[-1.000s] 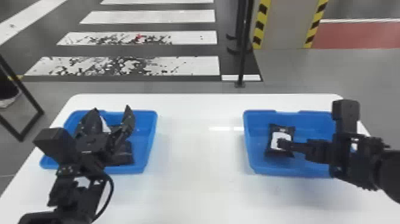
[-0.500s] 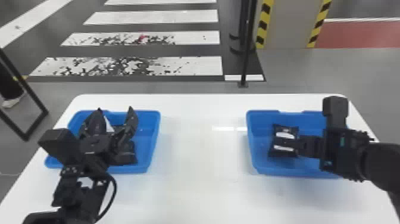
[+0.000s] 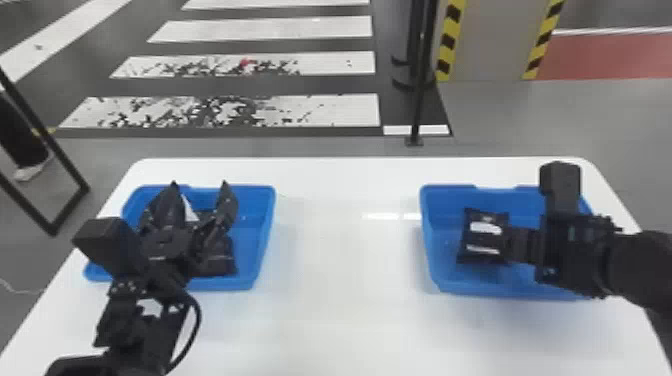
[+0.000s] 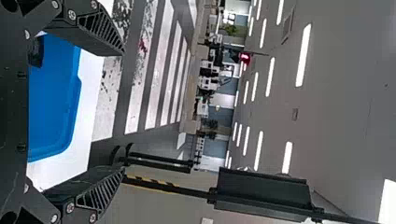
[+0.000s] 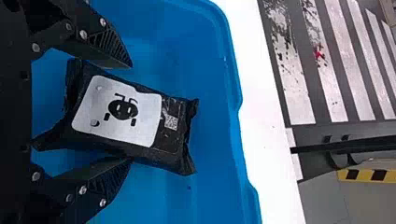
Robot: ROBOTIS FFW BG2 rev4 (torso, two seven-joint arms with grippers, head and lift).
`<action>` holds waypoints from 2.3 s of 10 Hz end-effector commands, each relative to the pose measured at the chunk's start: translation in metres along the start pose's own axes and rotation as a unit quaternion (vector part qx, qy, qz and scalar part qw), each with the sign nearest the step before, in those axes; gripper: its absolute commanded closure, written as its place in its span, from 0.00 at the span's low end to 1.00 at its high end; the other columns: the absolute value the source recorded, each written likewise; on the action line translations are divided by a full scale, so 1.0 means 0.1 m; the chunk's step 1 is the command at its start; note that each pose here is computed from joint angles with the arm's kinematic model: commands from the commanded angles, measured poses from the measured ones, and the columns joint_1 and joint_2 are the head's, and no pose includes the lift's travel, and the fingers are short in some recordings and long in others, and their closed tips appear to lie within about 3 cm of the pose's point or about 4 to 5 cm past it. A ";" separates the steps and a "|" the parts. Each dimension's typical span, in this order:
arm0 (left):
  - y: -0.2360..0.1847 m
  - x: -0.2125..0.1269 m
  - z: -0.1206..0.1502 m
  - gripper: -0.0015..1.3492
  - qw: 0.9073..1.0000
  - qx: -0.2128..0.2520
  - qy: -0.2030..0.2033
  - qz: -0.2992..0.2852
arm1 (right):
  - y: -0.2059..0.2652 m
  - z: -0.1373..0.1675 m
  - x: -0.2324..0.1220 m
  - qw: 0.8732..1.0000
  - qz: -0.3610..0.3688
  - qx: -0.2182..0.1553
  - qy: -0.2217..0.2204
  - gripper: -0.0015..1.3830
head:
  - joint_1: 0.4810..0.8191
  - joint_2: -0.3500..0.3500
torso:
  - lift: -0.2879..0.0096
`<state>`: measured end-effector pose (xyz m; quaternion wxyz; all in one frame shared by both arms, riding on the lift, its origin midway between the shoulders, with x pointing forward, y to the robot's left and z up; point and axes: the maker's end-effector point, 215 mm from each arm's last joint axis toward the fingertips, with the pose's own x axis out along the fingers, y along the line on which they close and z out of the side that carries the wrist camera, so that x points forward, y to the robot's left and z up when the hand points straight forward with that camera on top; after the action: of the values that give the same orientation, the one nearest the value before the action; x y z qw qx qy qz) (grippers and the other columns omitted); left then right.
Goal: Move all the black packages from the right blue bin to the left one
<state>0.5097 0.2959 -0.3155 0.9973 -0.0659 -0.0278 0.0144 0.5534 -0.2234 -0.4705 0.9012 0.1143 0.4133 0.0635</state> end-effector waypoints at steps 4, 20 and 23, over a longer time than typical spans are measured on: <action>0.00 -0.01 -0.01 0.13 1.000 0.000 0.001 0.000 | 0.10 -0.11 0.03 0.999 0.026 0.017 0.017 0.83 | 0.63 0.61 | 0.50; -1.04 0.03 0.77 0.13 0.971 -0.201 -0.063 -0.110 | 1.93 1.01 -0.85 0.854 0.484 -0.041 -0.186 0.84 | 0.50 0.69 | 0.50; -1.37 -0.01 0.81 0.13 0.963 -0.217 -0.040 -0.151 | 2.56 0.74 -0.97 0.832 0.530 -0.076 -0.145 0.84 | 0.43 0.70 | 0.50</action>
<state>0.5070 0.1748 -0.2136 0.9460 -0.2807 -0.0879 -0.1363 0.5501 -0.0229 -0.2875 0.7945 0.2581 0.1415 0.5312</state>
